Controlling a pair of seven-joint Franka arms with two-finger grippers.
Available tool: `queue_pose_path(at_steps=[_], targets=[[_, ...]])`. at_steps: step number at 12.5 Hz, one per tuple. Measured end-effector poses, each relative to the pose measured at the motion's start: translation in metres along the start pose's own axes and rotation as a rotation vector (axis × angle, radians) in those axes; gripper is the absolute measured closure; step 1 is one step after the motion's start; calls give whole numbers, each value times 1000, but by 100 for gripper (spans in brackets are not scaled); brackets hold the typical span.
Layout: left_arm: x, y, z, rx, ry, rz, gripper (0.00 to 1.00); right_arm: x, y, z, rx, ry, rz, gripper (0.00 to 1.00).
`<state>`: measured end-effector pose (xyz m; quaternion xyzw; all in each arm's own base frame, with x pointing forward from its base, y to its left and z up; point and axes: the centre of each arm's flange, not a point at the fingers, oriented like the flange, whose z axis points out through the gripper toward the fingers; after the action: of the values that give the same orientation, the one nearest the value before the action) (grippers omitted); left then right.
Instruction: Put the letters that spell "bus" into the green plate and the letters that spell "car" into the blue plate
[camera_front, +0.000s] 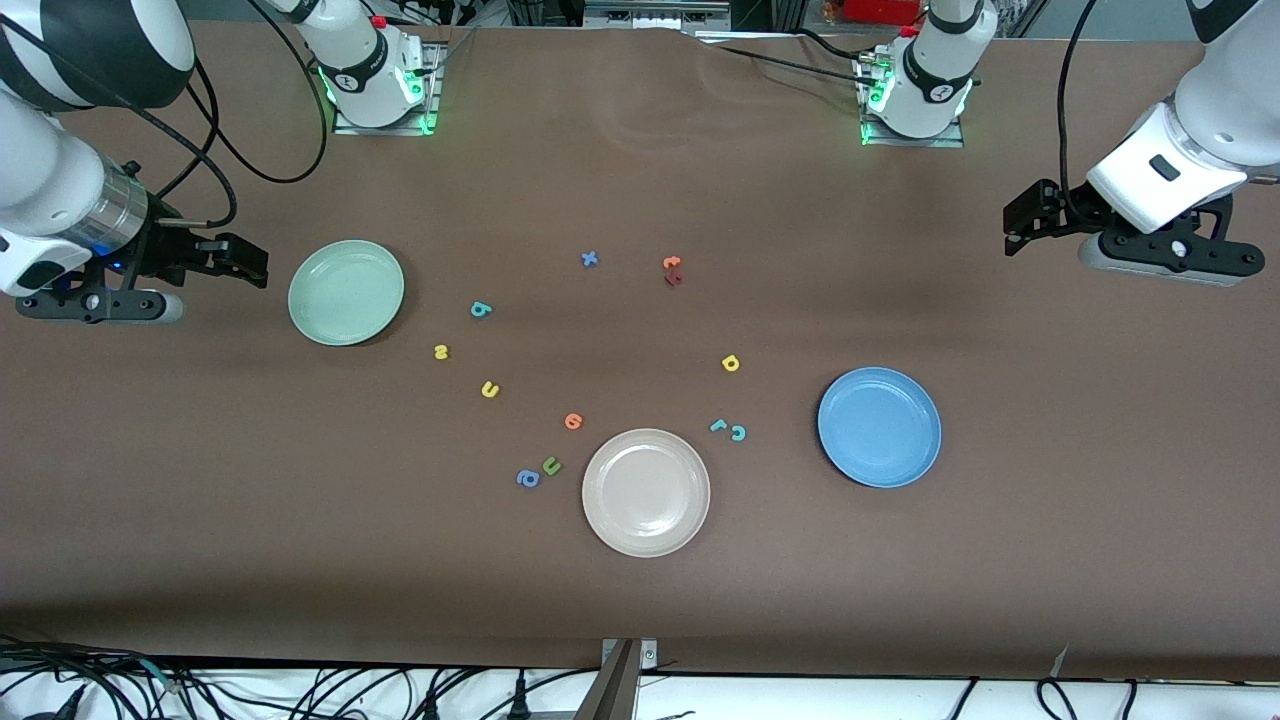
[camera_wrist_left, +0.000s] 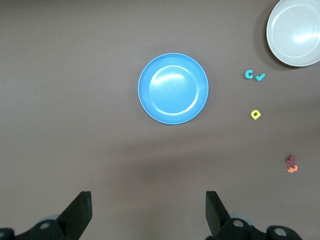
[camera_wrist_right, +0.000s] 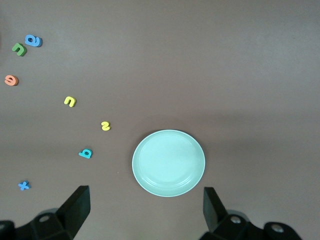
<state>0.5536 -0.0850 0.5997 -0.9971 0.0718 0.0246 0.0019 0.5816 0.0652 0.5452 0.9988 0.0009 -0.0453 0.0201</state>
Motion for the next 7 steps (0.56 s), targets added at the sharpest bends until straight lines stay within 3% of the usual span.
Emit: queue_pose_path(at_steps=[7], targets=[[26,58,68,-1,-131,106,0,0,0,2,-1,-5,0,0]])
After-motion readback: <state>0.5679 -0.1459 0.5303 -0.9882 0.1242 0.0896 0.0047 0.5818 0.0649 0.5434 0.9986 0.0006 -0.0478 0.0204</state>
